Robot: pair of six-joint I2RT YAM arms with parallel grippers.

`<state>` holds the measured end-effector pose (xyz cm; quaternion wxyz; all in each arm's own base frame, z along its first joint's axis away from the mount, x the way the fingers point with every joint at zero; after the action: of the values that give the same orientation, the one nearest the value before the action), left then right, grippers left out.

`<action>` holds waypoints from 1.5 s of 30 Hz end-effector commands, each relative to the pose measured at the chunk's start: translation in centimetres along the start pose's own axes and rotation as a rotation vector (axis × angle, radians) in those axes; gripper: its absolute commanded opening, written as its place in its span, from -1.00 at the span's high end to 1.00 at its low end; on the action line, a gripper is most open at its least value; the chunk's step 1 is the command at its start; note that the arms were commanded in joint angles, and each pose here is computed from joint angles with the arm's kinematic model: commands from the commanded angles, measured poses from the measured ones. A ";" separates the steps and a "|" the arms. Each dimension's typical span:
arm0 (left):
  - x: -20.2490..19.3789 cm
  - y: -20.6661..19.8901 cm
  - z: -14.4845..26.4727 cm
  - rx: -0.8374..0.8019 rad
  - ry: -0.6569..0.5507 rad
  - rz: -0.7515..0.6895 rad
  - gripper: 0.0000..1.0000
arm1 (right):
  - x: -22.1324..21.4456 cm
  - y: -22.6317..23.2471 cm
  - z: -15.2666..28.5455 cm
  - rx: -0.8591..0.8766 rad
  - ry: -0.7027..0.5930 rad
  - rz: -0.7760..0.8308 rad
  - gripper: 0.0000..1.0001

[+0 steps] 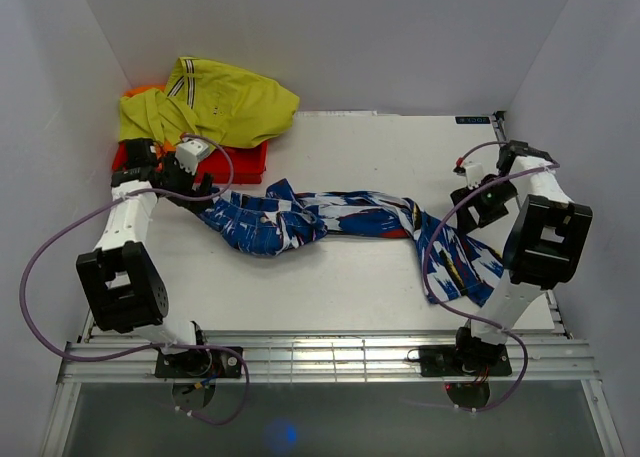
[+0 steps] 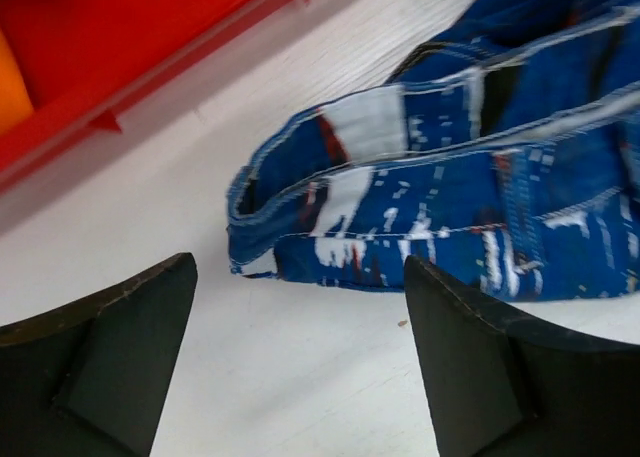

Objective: Fold and stack the trousers
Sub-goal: Flatten the trousers out

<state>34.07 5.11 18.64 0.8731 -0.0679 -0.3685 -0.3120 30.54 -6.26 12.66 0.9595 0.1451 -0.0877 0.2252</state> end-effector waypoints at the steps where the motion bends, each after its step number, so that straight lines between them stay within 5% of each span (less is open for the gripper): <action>1: 5.4 -1.8 4.4 -0.075 -0.246 -0.123 -0.96 | 1.2 1.4 4.3 -0.027 -0.080 0.059 -0.64; 8: 11.5 -7.8 5.7 -0.319 -0.366 -0.313 -0.96 | 0.3 6.0 6.0 0.103 -0.093 0.173 -0.74; 20: 16.2 -24.3 -2.5 -0.578 -0.148 -0.787 -0.92 | -1.2 10.6 -0.5 0.109 -0.044 0.054 -0.72; 30: 13.1 -28.5 -6.9 -0.590 -0.018 -0.947 -0.82 | -1.9 10.5 -5.2 0.072 0.019 0.018 -0.21; 37: 11.3 -26.2 -7.6 -0.413 0.104 -1.007 -0.15 | -2.9 8.6 -4.5 -0.084 0.029 0.051 0.83; 44: 10.5 -23.1 -4.5 -0.255 0.088 -0.952 0.40 | -4.4 5.7 -1.0 -0.223 0.003 0.050 0.85; 45: 10.6 -22.9 -3.8 -0.244 0.070 -0.926 0.76 | -4.7 5.1 -0.4 -0.241 0.002 0.065 0.85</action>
<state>27.92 -21.94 15.98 0.6259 -0.0326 -0.2199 -0.7475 24.03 -1.12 10.86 0.9648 0.0785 -0.1010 0.2298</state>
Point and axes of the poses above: each gripper's point midway between its finger pads, its own z axis back along the fingers, its own y axis along the line the jaws close on, x = y × z, the point moved 7 cm from there along z, back along the fingers, and after that the axes turned 4 degrees about -z, right-handed, at the moved point
